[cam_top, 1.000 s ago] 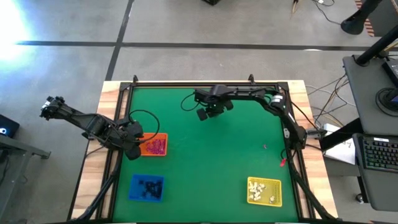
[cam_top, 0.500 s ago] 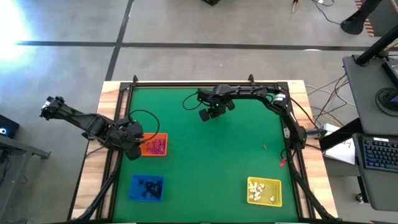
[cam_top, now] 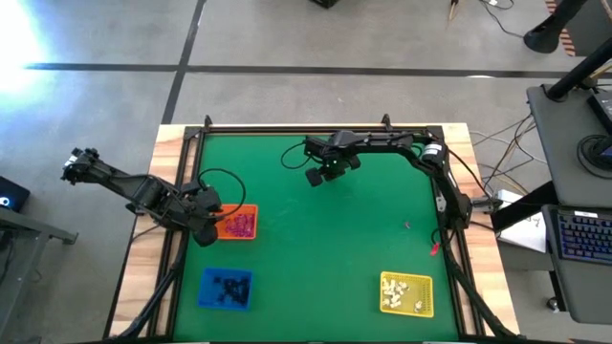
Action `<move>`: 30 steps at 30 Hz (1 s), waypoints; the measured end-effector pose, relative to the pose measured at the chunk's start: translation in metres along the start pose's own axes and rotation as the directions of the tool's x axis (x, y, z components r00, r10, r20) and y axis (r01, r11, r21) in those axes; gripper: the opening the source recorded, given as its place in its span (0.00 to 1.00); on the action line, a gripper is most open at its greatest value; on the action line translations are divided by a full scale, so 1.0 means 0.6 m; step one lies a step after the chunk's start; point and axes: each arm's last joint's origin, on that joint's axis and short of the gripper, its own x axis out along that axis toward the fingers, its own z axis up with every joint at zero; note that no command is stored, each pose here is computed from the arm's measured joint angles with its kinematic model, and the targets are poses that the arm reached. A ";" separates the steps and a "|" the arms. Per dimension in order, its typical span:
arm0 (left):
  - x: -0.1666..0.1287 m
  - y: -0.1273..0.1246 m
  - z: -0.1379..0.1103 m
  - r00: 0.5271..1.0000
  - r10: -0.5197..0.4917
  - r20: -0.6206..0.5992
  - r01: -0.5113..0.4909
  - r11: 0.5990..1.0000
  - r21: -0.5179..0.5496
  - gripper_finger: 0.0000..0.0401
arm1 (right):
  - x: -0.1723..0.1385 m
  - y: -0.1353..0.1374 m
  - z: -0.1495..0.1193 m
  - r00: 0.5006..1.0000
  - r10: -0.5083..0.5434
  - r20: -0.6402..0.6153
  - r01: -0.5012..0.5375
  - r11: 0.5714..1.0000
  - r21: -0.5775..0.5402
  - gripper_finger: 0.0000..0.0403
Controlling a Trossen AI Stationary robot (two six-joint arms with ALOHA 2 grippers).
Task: Sort Halloween decoration
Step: Put the black spider toy into the blue bin
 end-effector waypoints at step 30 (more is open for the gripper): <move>-0.011 0.010 -0.002 0.999 -0.004 0.048 0.002 1.000 0.030 0.24 | -0.140 0.105 -0.123 0.964 0.260 0.062 -0.238 0.940 -0.246 0.02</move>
